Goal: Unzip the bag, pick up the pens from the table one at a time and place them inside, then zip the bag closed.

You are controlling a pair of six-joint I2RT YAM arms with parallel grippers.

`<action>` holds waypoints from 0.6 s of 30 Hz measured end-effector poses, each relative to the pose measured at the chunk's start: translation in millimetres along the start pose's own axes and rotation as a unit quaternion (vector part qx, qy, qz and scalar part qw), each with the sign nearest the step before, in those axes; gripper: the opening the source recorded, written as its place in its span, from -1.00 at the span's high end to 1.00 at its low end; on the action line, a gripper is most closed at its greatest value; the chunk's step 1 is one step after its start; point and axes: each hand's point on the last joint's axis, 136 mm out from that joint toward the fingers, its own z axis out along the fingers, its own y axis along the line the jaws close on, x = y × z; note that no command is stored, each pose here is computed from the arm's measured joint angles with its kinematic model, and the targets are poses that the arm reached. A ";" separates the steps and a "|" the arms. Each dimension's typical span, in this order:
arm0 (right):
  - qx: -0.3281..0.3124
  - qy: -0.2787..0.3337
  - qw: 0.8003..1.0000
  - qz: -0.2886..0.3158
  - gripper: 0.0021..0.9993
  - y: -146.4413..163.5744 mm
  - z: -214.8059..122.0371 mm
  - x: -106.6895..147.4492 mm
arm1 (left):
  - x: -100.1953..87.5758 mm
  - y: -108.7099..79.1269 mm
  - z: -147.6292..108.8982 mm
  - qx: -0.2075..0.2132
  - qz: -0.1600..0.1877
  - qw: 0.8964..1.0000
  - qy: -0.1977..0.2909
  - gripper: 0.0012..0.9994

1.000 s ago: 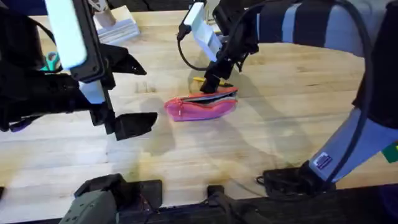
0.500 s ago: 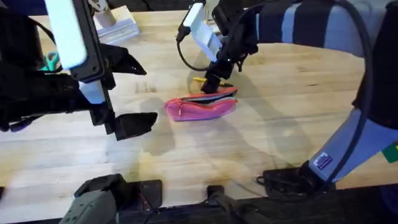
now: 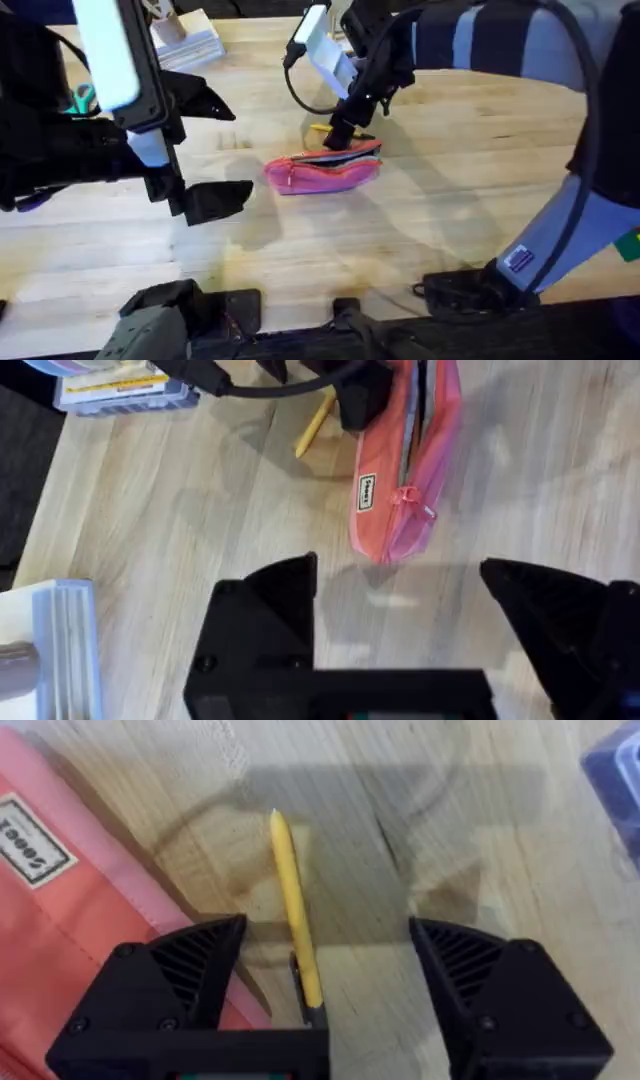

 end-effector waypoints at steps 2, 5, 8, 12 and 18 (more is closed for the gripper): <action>0.000 0.000 1.000 0.000 -0.99 -0.1 0.0 -0.2 | 0.0 0.0 0.0 0.000 0.000 1.000 0.000 -0.99; 0.002 -0.002 1.000 -0.001 -0.99 -1.1 0.0 -1.1 | -0.1 0.0 -0.1 0.000 0.000 1.000 0.000 -0.99; 0.003 -0.002 1.000 -0.002 -0.99 -1.2 0.0 -1.3 | 0.0 0.0 0.0 0.000 0.000 1.000 0.000 -0.99; 0.001 0.001 1.000 -0.008 -0.27 0.1 0.1 -0.1 | 0.0 0.0 0.0 0.000 0.000 1.000 0.000 -0.99; 0.008 0.003 1.000 -0.018 0.93 -2.5 -0.1 0.1 | -0.1 0.0 -0.1 0.000 0.000 1.000 0.000 -0.99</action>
